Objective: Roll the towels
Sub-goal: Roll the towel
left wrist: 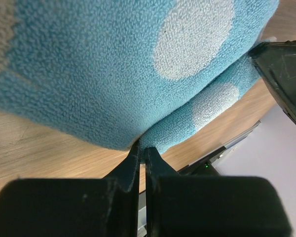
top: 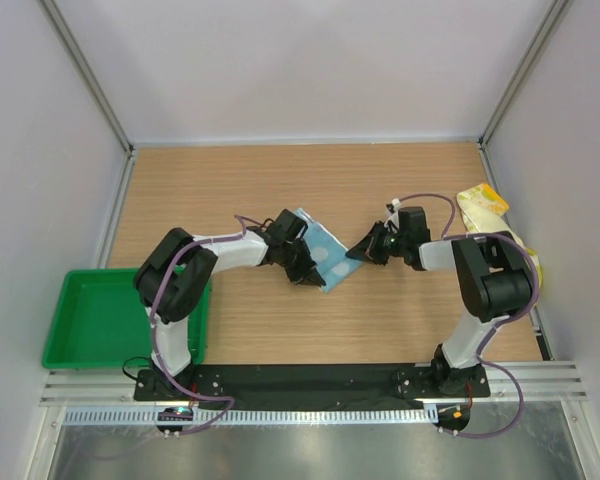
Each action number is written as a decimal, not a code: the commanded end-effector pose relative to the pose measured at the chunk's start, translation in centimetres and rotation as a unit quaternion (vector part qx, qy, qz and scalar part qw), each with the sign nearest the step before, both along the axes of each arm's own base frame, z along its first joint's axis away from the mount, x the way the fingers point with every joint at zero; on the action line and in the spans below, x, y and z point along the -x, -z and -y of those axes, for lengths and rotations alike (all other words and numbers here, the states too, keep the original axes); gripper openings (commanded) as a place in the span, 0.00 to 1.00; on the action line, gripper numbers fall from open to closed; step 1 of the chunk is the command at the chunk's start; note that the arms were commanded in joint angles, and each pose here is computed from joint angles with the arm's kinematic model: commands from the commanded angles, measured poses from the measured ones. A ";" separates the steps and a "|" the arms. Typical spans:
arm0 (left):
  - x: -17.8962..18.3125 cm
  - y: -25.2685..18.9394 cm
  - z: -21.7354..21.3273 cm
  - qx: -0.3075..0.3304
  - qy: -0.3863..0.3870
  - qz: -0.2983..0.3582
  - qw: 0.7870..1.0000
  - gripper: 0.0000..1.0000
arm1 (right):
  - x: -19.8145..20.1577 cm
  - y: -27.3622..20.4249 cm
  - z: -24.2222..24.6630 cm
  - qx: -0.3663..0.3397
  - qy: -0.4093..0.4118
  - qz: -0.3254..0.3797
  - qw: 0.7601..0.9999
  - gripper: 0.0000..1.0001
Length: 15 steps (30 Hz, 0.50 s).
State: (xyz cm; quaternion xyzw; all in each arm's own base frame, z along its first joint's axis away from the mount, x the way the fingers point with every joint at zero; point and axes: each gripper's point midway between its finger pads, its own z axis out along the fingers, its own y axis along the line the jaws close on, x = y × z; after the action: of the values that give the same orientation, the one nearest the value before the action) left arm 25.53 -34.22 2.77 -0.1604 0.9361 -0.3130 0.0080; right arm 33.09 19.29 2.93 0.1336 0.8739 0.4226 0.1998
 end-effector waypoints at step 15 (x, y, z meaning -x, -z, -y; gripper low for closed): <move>0.6 2.4 -1.7 -0.022 -0.029 -0.033 0.999 0.00 | 1.7 -8.8 -0.1 -0.044 -0.012 0.114 0.992 0.18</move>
State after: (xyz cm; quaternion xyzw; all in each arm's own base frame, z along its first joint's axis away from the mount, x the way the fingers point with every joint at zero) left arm 25.47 -34.13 2.56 -0.1773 0.9292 -0.3243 -0.0048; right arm 32.80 19.40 12.75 0.0826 0.8256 0.4686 0.3033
